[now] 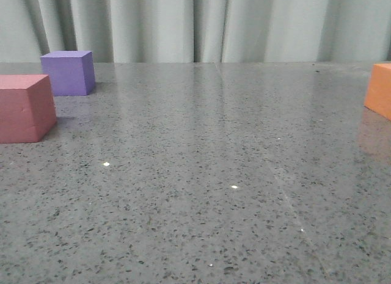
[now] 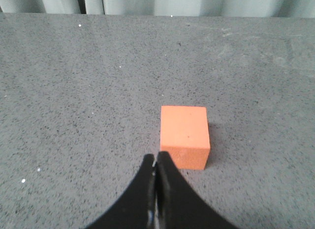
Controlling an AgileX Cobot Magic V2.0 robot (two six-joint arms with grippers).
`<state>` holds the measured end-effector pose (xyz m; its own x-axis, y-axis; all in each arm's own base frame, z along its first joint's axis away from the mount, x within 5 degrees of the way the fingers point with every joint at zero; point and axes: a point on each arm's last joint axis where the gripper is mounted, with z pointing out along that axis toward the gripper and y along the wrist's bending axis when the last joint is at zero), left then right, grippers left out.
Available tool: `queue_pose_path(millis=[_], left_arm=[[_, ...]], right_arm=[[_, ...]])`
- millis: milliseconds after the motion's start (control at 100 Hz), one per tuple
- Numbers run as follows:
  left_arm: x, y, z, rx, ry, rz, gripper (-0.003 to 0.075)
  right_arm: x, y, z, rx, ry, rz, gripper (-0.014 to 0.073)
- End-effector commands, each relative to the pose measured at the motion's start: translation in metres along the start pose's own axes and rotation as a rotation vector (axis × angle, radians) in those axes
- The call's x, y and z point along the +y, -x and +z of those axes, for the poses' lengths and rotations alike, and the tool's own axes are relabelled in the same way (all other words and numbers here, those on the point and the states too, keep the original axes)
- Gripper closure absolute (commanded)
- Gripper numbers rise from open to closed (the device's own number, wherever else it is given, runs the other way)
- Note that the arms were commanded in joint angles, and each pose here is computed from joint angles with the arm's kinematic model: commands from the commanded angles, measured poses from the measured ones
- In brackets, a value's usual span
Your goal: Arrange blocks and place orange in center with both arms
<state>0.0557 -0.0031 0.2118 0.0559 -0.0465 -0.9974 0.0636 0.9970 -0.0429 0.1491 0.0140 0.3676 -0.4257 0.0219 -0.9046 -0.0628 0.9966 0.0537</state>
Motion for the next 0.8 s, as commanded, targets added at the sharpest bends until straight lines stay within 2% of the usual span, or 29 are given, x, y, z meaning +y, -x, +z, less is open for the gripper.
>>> queue_pose_path(millis=[0,170,260,330,380,430,500,570,790], left_arm=[[-0.001,-0.010,-0.001,-0.054,-0.015,-0.008,0.0730],[-0.001,-0.010,-0.001,-0.054,-0.015,-0.008,0.0730],[-0.001,-0.010,-0.001,-0.054,-0.015,-0.008,0.0730],[-0.001,-0.010,-0.001,-0.054,-0.015,-0.008,0.0730],[-0.001,-0.010,-0.001,-0.054,-0.015,-0.008,0.0730],[-0.001,-0.010,-0.001,-0.054,-0.015,-0.008,0.0730],[-0.001,-0.010,-0.001,-0.054,-0.015,-0.008,0.0730],[-0.001,-0.010,-0.001,-0.054,-0.015,-0.008,0.0730],[-0.001,-0.010,-0.001,-0.054,-0.015,-0.008,0.0730]], right_arm=[[0.001,0.019,0.007,-0.109,0.005,-0.009,0.0662],[0.001,0.019,0.032,-0.065,0.003,-0.010,0.0659],[0.001,0.016,0.040,-0.035,0.002,-0.009,0.0591],[0.001,0.016,0.042,-0.024,0.001,-0.009,0.0446],[0.001,0.016,0.043,-0.031,0.002,-0.008,0.0300],[0.001,0.018,0.043,-0.050,0.003,-0.008,0.0111],[0.002,0.021,0.043,-0.087,0.006,-0.008,-0.0076],[0.002,0.024,0.042,-0.121,0.009,-0.008,-0.0044],[0.000,0.027,0.046,-0.141,-0.008,-0.043,-0.0043]])
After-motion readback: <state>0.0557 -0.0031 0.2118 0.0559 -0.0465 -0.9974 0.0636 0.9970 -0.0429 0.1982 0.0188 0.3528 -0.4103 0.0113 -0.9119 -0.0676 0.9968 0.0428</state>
